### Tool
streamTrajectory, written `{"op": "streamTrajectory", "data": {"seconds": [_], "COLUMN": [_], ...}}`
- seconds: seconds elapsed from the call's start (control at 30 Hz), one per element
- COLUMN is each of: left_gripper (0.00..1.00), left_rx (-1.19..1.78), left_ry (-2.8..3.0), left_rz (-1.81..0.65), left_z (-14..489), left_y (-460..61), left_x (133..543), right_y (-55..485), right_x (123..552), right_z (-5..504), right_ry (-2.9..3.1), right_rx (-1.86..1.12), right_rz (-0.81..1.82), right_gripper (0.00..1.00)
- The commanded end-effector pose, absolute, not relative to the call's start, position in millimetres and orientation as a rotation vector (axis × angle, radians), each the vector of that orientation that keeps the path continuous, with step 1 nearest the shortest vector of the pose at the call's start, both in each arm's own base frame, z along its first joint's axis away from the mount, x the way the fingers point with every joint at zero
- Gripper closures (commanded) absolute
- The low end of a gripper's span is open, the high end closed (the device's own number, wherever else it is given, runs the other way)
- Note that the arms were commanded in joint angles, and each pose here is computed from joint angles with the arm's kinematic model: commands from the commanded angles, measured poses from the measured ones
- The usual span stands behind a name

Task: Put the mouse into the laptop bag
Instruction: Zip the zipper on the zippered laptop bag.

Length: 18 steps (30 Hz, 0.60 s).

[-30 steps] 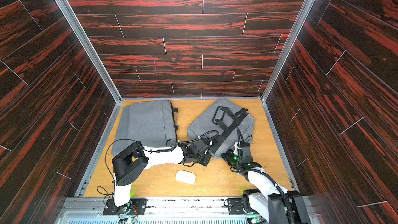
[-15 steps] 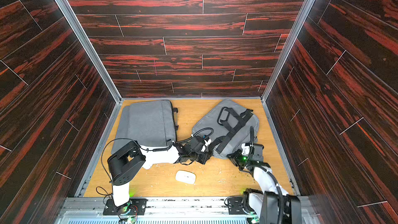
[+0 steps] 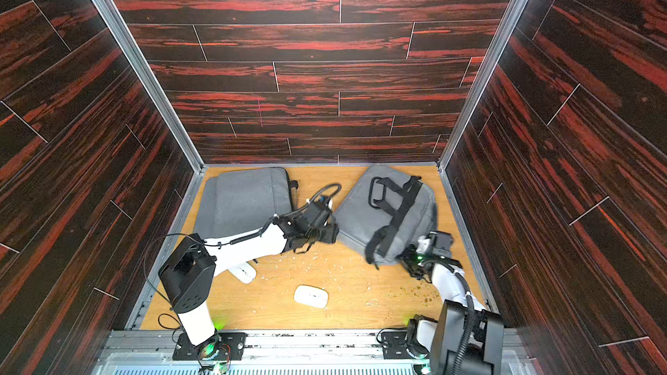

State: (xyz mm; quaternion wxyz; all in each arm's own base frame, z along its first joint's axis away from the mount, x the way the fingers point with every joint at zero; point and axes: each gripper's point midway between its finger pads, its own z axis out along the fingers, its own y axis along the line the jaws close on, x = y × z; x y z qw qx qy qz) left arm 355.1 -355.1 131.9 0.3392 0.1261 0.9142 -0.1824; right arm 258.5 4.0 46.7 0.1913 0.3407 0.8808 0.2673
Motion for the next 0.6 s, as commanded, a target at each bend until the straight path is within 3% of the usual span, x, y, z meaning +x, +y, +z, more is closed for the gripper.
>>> {"op": "streamTrajectory", "data": {"seconds": [0.0, 0.13, 0.27, 0.57], "left_gripper": [0.31, 0.29, 0.28, 0.27], "left_rx": [0.308, 0.353, 0.373, 0.378], "left_ry": [2.387, 2.411, 2.443, 2.47], "left_rz": [-0.4, -0.488, -0.556, -0.766], "left_z": [124.8, 106.8, 89.2, 73.6], "left_y": [-347.9, -374.2, -399.5, -456.1], "left_x": [373.6, 380.8, 390.0, 396.9], "right_y": [-40.7, -61.3, -68.9, -58.6], "right_x": [259.4, 275.9, 284.5, 274.7], "right_z": [51.8, 66.9, 97.8, 160.2], "right_ry": [2.393, 2.252, 2.174, 2.211], "right_rx": [1.07, 1.137, 1.113, 0.899], "right_rz": [0.61, 0.676, 0.635, 0.301], "right_gripper": [0.57, 0.5, 0.48, 0.41]}}
